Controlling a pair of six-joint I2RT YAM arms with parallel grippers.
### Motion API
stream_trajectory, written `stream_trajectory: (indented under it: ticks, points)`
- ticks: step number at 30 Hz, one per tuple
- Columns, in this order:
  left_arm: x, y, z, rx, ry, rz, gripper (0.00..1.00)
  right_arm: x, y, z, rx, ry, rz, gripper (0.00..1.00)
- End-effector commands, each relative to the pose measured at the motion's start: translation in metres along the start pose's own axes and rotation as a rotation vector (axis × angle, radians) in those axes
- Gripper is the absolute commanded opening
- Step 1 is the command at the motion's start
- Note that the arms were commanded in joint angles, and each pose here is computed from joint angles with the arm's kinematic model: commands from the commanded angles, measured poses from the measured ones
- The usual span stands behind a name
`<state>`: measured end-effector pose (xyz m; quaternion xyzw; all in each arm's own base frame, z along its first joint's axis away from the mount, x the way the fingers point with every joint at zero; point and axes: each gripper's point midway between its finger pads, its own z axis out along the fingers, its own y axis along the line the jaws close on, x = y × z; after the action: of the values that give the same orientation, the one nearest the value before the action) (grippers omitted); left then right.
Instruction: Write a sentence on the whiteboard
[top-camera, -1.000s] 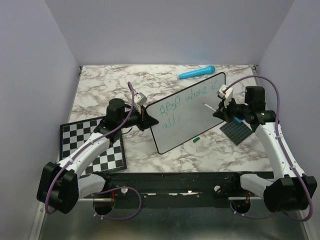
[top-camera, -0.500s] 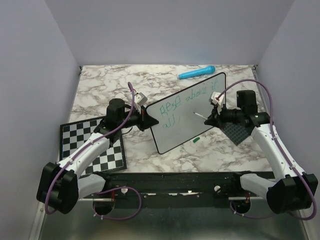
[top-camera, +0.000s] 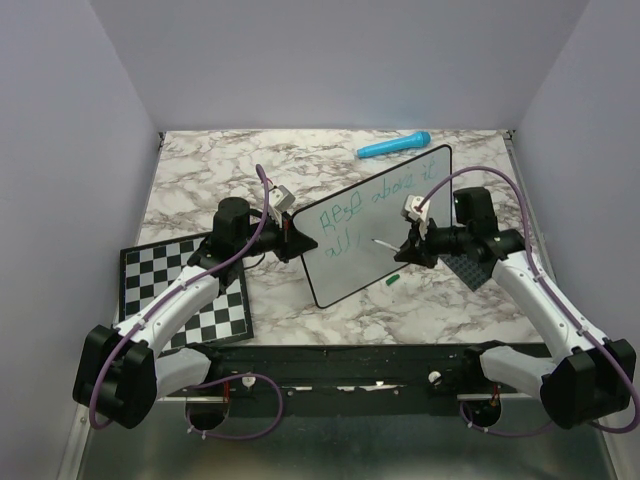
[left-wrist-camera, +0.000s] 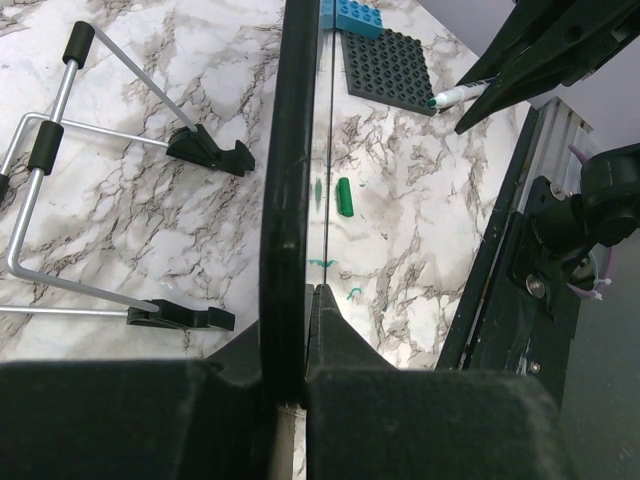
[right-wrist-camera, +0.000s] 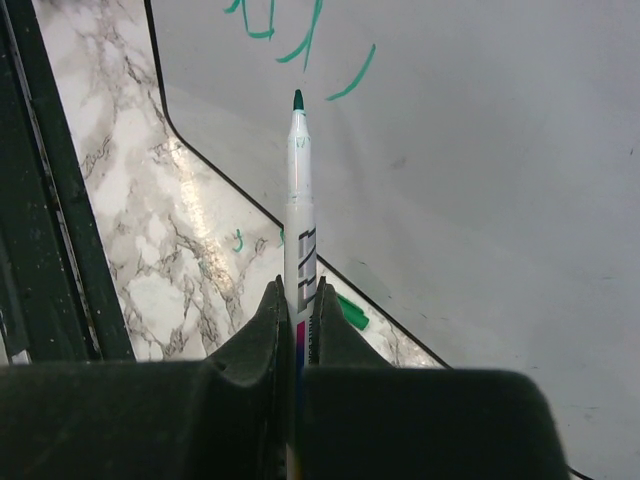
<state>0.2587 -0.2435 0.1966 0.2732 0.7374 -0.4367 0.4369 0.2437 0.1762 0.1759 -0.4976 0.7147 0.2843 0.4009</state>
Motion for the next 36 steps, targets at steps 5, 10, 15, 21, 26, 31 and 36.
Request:
stream_trajectory:
  ticks: [5, 10, 15, 21, 26, 31, 36]
  points:
    - [0.0331, 0.0197, -0.0058, -0.097, 0.101, 0.006, 0.0, -0.0051, 0.0031, 0.001, -0.003, -0.033, -0.015, 0.01]
    - [0.0324, 0.0192, -0.0058, -0.095, 0.099, 0.008, 0.0, -0.0036, 0.0032, 0.0007, 0.005, -0.033, -0.016, 0.01]
    - [0.032, 0.0192, -0.006, -0.096, 0.097, 0.009, 0.0, -0.0013, 0.0033, 0.0007, 0.009, -0.029, -0.017, 0.01]
    - [0.0324, 0.0188, -0.006, -0.093, 0.098, 0.009, 0.0, 0.0002, 0.0036, 0.0013, 0.008, -0.027, -0.016, 0.0]
    - [0.032, 0.0189, -0.0061, -0.094, 0.096, 0.011, 0.0, 0.0006, 0.0034, 0.0018, 0.008, -0.027, -0.016, 0.01]
    - [0.0319, 0.0192, -0.0062, -0.096, 0.096, 0.013, 0.0, 0.0017, 0.0034, 0.0021, 0.009, -0.025, -0.013, 0.01]
    - [0.0319, 0.0192, -0.0062, -0.096, 0.096, 0.011, 0.0, 0.0021, 0.003, 0.0023, 0.009, -0.023, -0.015, 0.0]
